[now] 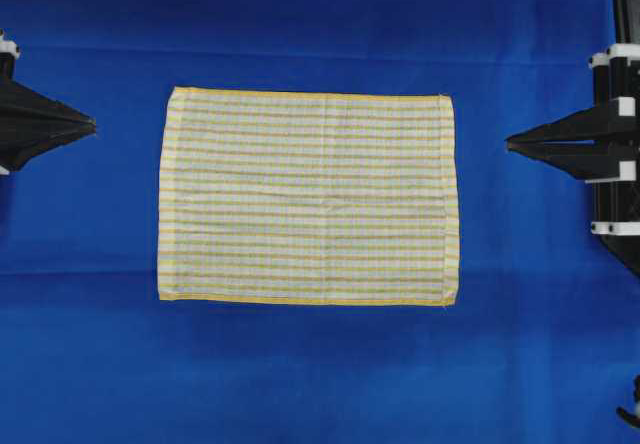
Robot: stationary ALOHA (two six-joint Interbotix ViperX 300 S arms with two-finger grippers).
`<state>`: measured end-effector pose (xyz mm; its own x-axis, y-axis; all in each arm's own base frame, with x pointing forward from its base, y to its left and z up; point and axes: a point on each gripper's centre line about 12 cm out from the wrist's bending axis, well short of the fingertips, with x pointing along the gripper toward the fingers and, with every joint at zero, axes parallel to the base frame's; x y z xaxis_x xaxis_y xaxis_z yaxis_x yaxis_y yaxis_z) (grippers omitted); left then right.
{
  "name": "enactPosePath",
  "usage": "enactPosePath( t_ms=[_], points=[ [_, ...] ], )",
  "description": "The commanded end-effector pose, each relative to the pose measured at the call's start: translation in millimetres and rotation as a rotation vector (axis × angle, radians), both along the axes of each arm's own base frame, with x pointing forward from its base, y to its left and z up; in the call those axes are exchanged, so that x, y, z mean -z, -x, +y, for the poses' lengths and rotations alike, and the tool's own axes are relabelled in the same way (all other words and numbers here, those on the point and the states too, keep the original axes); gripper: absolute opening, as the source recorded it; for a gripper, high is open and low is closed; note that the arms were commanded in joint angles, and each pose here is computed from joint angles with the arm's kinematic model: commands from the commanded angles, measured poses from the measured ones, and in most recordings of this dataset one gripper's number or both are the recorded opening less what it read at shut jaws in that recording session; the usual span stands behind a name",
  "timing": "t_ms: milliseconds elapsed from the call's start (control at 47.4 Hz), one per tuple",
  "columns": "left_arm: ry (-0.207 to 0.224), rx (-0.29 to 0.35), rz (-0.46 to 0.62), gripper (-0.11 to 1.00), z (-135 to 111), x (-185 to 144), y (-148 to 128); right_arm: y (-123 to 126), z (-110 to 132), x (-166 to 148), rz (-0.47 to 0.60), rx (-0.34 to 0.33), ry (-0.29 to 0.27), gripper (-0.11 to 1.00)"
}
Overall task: Fold the yellow towel.
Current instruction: 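Move both grippers to the towel's far corners and pinch them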
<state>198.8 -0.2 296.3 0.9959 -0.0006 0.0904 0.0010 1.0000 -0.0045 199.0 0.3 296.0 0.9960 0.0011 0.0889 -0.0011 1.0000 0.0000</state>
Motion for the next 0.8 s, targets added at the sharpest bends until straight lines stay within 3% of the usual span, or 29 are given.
enactPosePath(
  t_ms=[0,232,528,612,781],
  points=[
    [0.048,-0.013,0.029,0.00,2.5,-0.7,-4.7,-4.2,-4.5,-1.4,0.012,0.022,-0.011,0.00],
    [0.044,-0.049,0.097,0.00,9.8,12.4,-15.2,-18.9,-33.4,24.2,0.228,0.158,-0.097,0.00],
    [0.093,-0.218,0.273,0.02,49.5,54.6,-33.3,-25.6,-67.2,57.6,0.371,0.306,-0.176,0.03],
    [0.107,-0.252,0.329,0.18,58.5,69.6,-38.1,-27.4,-74.3,70.9,0.420,0.335,-0.193,0.20],
    [0.132,-0.316,0.430,0.69,76.9,102.4,-47.2,-27.3,-94.9,99.1,0.490,0.428,-0.261,0.70]
  ],
)
